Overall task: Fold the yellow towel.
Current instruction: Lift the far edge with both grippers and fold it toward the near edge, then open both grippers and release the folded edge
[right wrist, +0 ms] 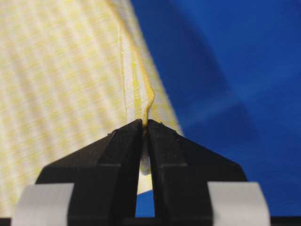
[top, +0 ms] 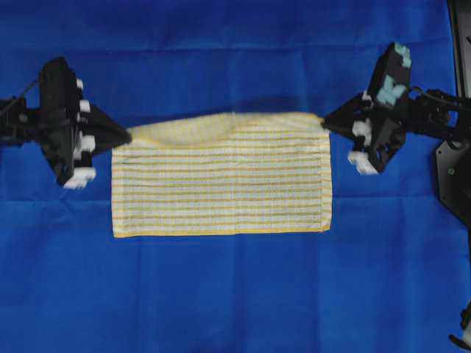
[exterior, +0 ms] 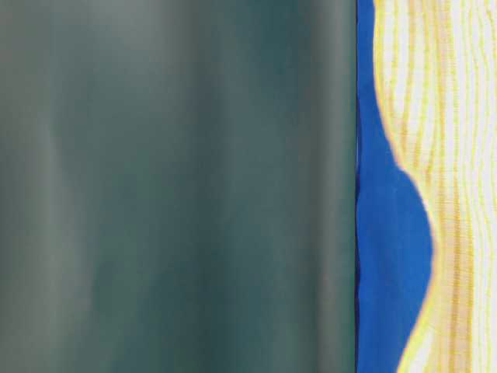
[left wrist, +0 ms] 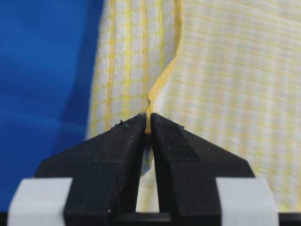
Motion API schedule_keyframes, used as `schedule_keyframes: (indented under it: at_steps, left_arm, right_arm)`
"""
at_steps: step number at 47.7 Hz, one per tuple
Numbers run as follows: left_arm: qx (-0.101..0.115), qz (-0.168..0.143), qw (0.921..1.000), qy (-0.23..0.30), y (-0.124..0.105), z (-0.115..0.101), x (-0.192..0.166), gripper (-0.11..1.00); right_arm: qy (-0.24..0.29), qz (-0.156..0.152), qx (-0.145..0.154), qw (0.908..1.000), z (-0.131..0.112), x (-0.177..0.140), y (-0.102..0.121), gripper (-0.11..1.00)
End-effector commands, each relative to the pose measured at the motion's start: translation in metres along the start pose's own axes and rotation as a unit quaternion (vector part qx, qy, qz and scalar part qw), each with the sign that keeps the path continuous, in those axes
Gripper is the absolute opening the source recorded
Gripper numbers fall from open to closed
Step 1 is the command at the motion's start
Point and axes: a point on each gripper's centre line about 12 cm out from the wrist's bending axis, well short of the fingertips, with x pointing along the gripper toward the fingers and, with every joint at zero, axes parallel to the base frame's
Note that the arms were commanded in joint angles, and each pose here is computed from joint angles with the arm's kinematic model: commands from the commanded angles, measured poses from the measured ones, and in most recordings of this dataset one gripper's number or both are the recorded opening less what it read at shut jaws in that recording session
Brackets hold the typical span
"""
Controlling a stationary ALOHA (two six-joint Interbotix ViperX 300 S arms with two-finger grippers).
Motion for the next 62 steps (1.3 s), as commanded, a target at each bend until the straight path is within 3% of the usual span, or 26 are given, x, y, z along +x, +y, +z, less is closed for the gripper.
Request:
schedule_keyframes:
  at_steps: [1, 22, 37, 62]
  left_arm:
    - [0.006, -0.018, 0.9998, -0.008, -0.011, 0.005, -0.002, 0.04]
    - [0.022, -0.096, 0.9951, 0.009, -0.059, -0.007, -0.012, 0.04]
    - [0.018, -0.108, 0.9939, 0.013, -0.064, -0.011, -0.017, 0.04]
    - [0.025, -0.118, 0.9926, 0.013, -0.072, -0.008, -0.016, 0.04]
  right_arm:
    - [0.0, 0.023, -0.005, 0.9997, -0.002, -0.004, 0.013, 0.04]
    - [0.045, 0.094, -0.031, 0.994, -0.026, -0.011, 0.057, 0.04]
    - [0.06, 0.115, -0.034, 0.9909, -0.035, -0.014, 0.072, 0.04]
    - [0.079, 0.123, -0.048, 0.988, -0.036, -0.007, 0.085, 0.05]
